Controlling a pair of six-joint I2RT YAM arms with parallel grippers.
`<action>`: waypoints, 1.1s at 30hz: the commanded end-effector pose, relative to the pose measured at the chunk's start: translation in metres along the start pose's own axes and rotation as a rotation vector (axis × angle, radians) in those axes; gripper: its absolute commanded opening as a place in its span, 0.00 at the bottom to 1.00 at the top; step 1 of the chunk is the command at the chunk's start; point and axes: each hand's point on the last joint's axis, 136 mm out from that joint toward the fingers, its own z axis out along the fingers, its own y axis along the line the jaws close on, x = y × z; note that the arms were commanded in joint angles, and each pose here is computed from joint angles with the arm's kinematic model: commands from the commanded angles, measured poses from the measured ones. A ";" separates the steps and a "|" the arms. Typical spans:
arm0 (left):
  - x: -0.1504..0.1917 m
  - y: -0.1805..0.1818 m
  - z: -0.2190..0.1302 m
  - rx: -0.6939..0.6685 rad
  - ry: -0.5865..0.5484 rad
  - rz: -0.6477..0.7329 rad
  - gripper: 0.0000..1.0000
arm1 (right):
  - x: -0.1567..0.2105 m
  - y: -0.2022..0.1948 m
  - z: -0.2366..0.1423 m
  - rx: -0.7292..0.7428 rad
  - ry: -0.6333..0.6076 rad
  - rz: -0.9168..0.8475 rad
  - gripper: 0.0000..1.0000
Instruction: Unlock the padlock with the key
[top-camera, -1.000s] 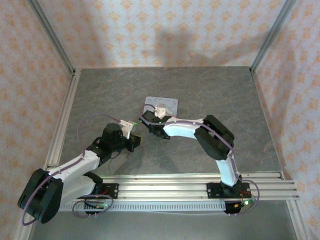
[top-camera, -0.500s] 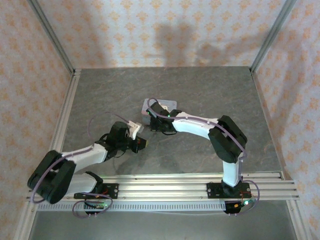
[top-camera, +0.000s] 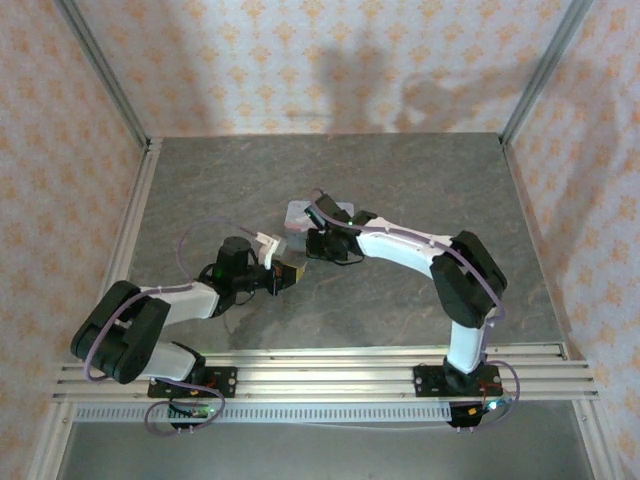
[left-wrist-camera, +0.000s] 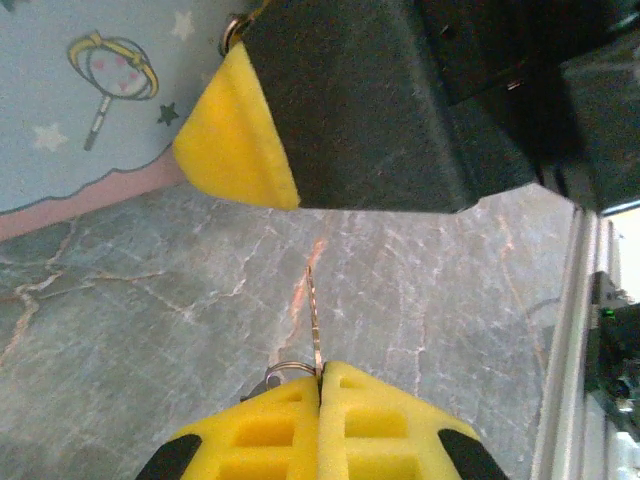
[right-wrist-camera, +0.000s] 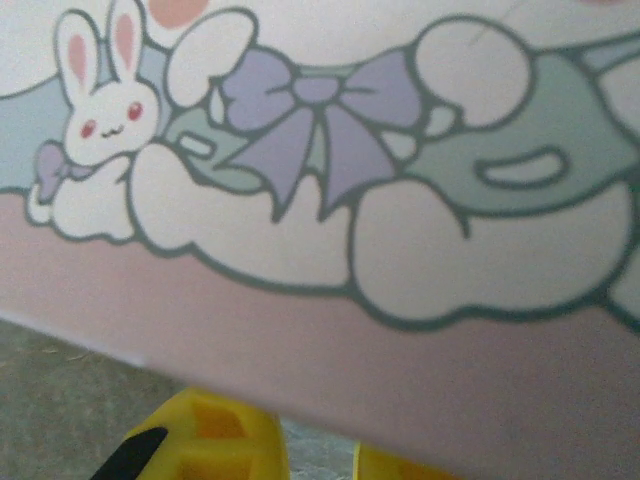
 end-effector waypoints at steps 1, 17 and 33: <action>-0.009 -0.008 -0.001 0.086 -0.040 0.006 0.00 | -0.003 0.015 -0.020 -0.075 -0.009 0.008 0.00; -0.024 -0.003 0.000 0.204 -0.047 -0.058 0.00 | -0.004 0.019 -0.038 -0.178 0.024 0.061 0.00; -0.028 -0.012 -0.001 0.231 -0.006 0.001 0.00 | -0.002 0.028 -0.062 -0.283 0.073 0.084 0.00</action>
